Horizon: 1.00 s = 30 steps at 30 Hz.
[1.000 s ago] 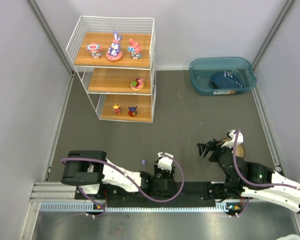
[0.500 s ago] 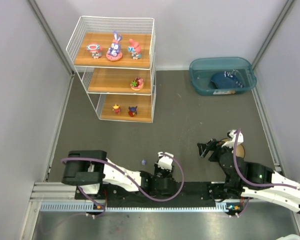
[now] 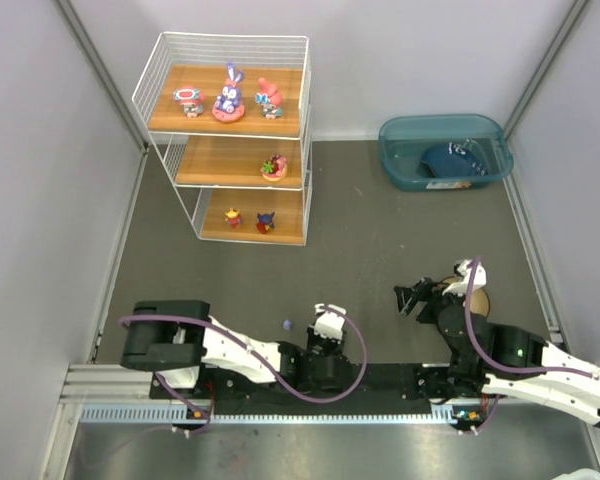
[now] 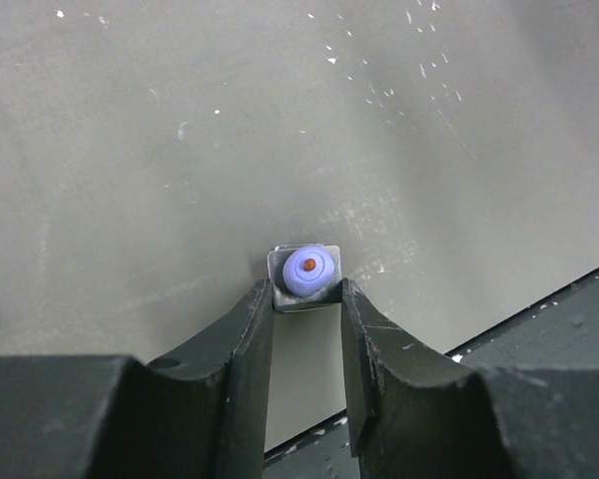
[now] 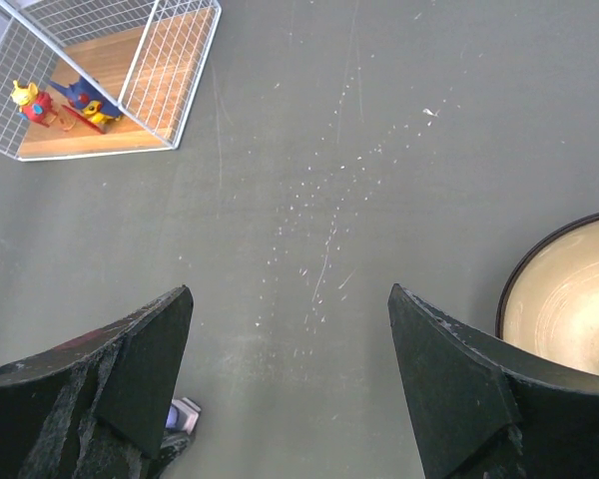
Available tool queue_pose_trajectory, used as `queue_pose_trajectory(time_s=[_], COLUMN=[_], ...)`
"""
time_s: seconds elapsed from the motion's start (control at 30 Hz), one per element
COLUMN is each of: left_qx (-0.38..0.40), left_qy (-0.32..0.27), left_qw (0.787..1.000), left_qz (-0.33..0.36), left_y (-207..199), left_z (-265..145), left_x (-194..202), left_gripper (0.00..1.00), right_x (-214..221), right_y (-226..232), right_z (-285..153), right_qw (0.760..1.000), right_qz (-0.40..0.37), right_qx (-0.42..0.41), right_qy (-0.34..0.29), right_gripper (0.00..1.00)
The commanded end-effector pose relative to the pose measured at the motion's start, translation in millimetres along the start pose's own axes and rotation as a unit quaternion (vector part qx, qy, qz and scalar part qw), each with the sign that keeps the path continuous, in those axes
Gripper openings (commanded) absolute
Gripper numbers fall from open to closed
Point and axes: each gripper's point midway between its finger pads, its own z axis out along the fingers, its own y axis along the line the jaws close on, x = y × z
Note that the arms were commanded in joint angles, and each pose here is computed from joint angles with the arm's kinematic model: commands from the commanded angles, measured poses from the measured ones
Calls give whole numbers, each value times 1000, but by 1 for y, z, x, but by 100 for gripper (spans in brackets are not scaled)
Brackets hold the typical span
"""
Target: Place and organize the plastic toys onto the shelf
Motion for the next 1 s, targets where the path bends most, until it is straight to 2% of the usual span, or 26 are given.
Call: queue_pose_trajectory(time_s=[0.0, 0.33, 0.7, 0.97], left_qx=[-4, 28, 50, 41], left_qy=[-21, -68, -84, -98], left_qw=[1000, 997, 995, 994], left_qz=[-9, -13, -7, 3], left_y=[7, 21, 52, 75], left_z=[-14, -57, -80, -82], left_x=[-22, -86, -134, -163], left_gripper=[0, 0, 0, 0], right_x=[-3, 5, 1, 4], right_y=[-1, 0, 12, 26], right_z=[2, 8, 18, 38], right_qw=[1000, 1000, 1000, 999], right_qz=[9, -12, -21, -50], right_qx=[8, 22, 12, -3], right_qy=[-11, 1, -7, 13], right_gripper=[81, 82, 89, 94])
